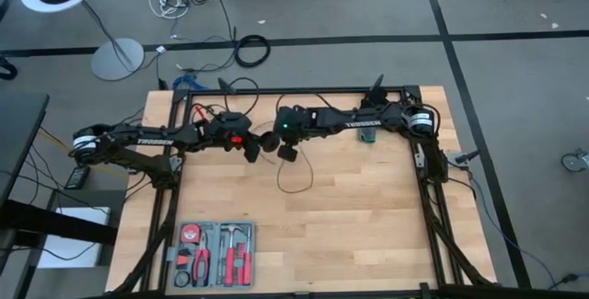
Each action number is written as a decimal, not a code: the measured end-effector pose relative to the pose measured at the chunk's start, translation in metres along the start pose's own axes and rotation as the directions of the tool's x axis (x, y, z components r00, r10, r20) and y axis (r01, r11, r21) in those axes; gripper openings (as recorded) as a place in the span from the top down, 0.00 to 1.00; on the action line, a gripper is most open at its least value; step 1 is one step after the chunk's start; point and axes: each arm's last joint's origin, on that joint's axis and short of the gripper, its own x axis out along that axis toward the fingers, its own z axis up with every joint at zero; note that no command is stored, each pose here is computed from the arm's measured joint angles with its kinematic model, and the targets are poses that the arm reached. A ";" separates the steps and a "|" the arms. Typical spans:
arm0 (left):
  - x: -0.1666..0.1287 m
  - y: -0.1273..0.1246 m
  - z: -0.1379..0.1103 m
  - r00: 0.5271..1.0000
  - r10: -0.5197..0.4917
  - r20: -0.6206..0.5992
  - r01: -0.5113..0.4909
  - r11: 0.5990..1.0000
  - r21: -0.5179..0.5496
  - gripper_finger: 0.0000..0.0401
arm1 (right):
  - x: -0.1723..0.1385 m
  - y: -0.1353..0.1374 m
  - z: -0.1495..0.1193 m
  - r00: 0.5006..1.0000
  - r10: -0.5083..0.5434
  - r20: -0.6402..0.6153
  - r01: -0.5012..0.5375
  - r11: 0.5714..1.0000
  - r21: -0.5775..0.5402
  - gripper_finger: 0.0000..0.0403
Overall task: Coil cords
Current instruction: Coil the black wire onto the black spool
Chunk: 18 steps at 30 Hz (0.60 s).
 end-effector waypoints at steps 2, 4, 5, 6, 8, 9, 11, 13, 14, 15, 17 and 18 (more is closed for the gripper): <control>0.000 -0.001 0.001 1.000 -0.025 0.009 0.025 1.000 0.001 1.00 | 0.005 0.002 -0.007 1.000 0.011 -0.009 -0.011 1.000 0.012 0.94; 0.000 -0.002 0.002 0.999 -0.043 0.013 0.043 0.999 -0.001 1.00 | 0.009 0.004 -0.014 0.998 0.058 -0.029 -0.057 0.998 0.015 0.92; 0.000 -0.002 0.002 0.999 -0.044 0.015 0.044 0.999 -0.003 1.00 | 0.010 0.005 -0.016 0.996 0.078 -0.034 -0.078 0.997 0.016 0.91; 0.000 -0.002 0.002 0.999 -0.044 0.017 0.044 0.999 -0.005 1.00 | 0.011 0.005 -0.017 0.995 0.095 -0.035 -0.094 0.995 0.017 0.90; 0.000 -0.002 0.004 0.998 -0.049 0.029 0.049 0.999 -0.007 1.00 | 0.015 0.007 -0.022 0.993 0.118 -0.025 -0.117 0.993 0.024 0.88; 0.000 -0.003 0.005 0.998 -0.053 0.039 0.054 0.998 -0.016 1.00 | 0.018 0.009 -0.026 0.991 0.133 -0.022 -0.132 0.991 0.037 0.87; 0.000 -0.003 0.006 0.997 -0.057 0.049 0.058 0.998 -0.023 1.00 | 0.023 0.012 -0.032 0.986 0.167 -0.001 -0.166 0.984 0.057 0.83; 0.000 -0.004 0.007 0.996 -0.063 0.065 0.065 0.998 -0.021 1.00 | 0.026 0.016 -0.035 0.981 0.192 0.026 -0.194 0.979 0.057 0.80; 0.000 -0.004 0.007 0.996 -0.064 0.068 0.065 0.998 -0.021 1.00 | 0.027 0.017 -0.038 0.980 0.199 0.021 -0.199 0.978 0.056 0.78; 0.000 -0.004 0.007 0.996 -0.063 0.067 0.065 0.998 -0.022 1.00 | 0.028 0.017 -0.041 0.980 0.201 0.008 -0.201 0.978 0.061 0.77; -0.001 -0.004 0.007 0.996 -0.063 0.068 0.065 0.998 -0.022 1.00 | 0.029 0.018 -0.045 0.979 0.203 -0.005 -0.202 0.975 0.090 0.75; -0.001 -0.004 0.008 0.995 -0.066 0.073 0.067 0.997 -0.022 1.00 | 0.029 0.018 -0.044 0.979 0.203 0.000 -0.202 0.974 0.102 0.74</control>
